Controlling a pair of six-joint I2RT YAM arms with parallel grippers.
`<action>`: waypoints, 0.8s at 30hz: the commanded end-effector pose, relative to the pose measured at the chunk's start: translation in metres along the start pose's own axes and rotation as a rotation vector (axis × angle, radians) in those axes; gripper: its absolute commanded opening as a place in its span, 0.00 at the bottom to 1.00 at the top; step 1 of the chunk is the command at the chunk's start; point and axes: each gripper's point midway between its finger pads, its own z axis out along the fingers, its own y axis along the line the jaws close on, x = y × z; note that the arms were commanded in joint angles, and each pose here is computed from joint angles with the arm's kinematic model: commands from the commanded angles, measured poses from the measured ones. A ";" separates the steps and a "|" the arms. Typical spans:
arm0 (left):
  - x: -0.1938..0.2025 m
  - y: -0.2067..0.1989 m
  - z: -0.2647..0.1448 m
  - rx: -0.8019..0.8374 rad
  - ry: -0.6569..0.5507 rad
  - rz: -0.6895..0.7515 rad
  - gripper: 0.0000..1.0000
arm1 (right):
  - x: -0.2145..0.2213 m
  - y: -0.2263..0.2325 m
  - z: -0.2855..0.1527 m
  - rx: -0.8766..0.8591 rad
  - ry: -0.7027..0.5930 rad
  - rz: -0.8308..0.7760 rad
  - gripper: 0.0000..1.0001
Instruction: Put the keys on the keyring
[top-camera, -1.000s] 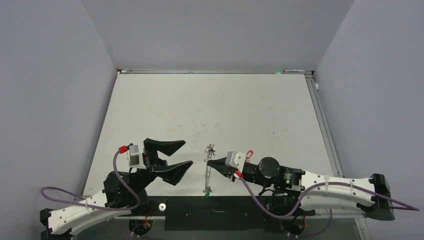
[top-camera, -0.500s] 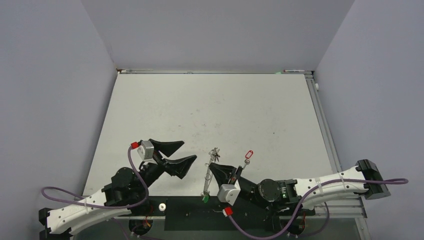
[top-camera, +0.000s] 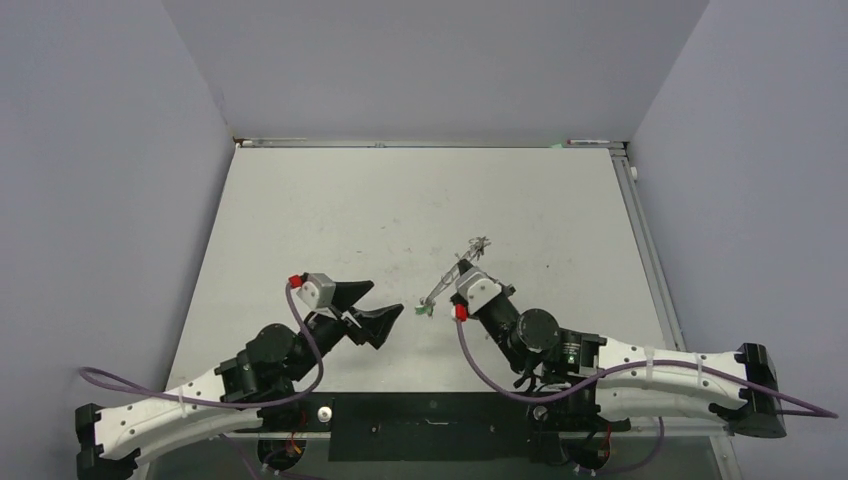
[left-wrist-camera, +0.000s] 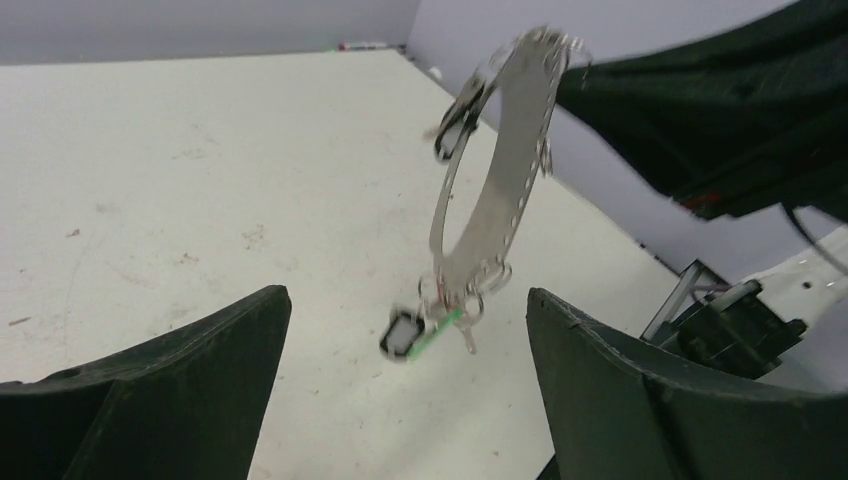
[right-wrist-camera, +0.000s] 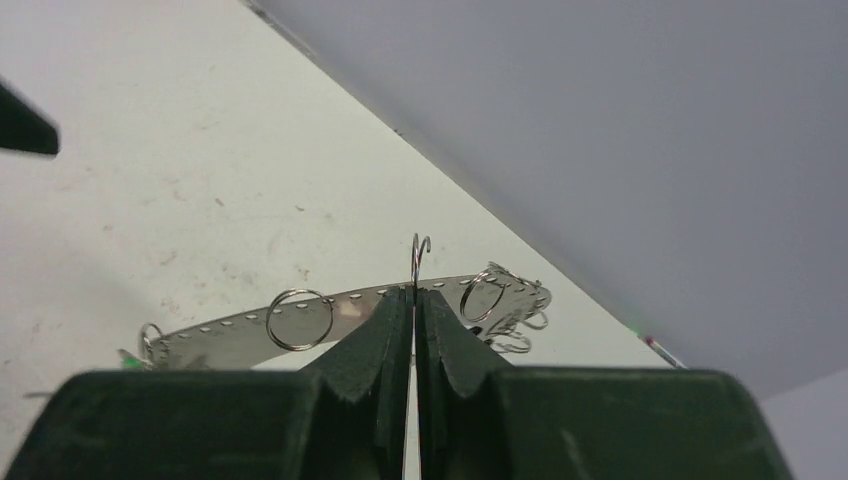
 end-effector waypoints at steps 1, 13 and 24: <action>0.016 0.001 0.018 -0.048 0.085 0.065 0.85 | -0.010 -0.059 -0.004 0.227 0.046 0.216 0.05; 0.093 -0.029 0.083 -0.070 0.416 0.082 0.75 | 0.023 -0.163 -0.038 0.648 0.239 0.336 0.05; 0.173 -0.027 0.140 -0.365 0.661 0.140 0.60 | 0.011 -0.199 -0.072 0.744 0.296 0.357 0.05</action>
